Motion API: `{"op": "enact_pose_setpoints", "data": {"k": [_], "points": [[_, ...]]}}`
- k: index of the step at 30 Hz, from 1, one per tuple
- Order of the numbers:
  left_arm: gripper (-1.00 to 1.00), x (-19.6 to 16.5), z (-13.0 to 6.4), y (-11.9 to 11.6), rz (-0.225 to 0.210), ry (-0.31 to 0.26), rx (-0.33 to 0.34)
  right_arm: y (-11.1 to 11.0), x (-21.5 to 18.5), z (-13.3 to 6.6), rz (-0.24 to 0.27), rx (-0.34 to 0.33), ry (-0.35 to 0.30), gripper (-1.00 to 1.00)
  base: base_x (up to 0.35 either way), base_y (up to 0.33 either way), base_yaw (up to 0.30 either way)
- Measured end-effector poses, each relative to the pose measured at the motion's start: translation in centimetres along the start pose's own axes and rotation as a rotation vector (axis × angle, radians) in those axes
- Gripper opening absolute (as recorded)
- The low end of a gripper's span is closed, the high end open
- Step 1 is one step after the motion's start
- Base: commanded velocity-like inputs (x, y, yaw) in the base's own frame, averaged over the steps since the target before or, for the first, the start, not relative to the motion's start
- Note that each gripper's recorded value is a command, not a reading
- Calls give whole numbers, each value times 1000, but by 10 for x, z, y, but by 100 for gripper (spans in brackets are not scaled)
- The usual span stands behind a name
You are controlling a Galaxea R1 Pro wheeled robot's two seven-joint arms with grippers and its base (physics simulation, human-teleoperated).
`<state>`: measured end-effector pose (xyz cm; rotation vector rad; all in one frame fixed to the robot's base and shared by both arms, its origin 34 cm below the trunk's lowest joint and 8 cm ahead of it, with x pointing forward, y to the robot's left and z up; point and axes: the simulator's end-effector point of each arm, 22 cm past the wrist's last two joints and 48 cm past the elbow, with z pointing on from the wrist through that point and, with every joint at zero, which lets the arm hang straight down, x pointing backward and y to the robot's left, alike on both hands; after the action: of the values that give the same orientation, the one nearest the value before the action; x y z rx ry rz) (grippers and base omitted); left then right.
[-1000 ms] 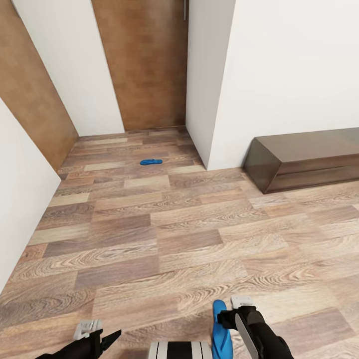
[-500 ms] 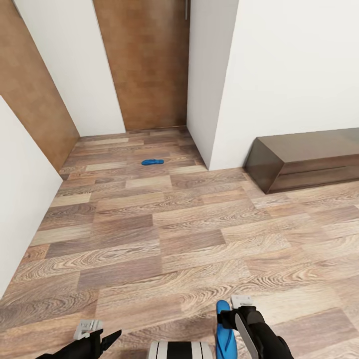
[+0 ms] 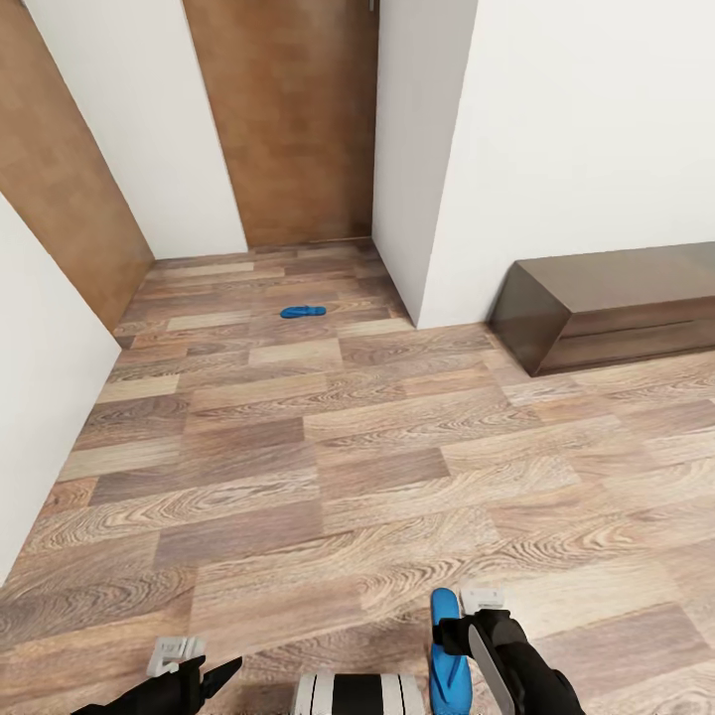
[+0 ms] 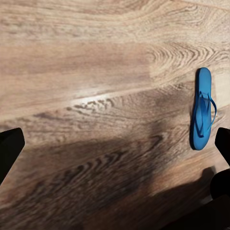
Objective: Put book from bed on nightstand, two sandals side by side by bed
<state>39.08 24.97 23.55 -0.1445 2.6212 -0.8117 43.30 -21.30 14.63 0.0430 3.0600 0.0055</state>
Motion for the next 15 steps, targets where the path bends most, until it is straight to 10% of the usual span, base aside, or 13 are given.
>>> {"op": "enact_pose_setpoints", "data": {"k": [15], "points": [[100,22,8,11,-32,50,-13,-1,24,20,0,2,61,100,0,0,0]]}}
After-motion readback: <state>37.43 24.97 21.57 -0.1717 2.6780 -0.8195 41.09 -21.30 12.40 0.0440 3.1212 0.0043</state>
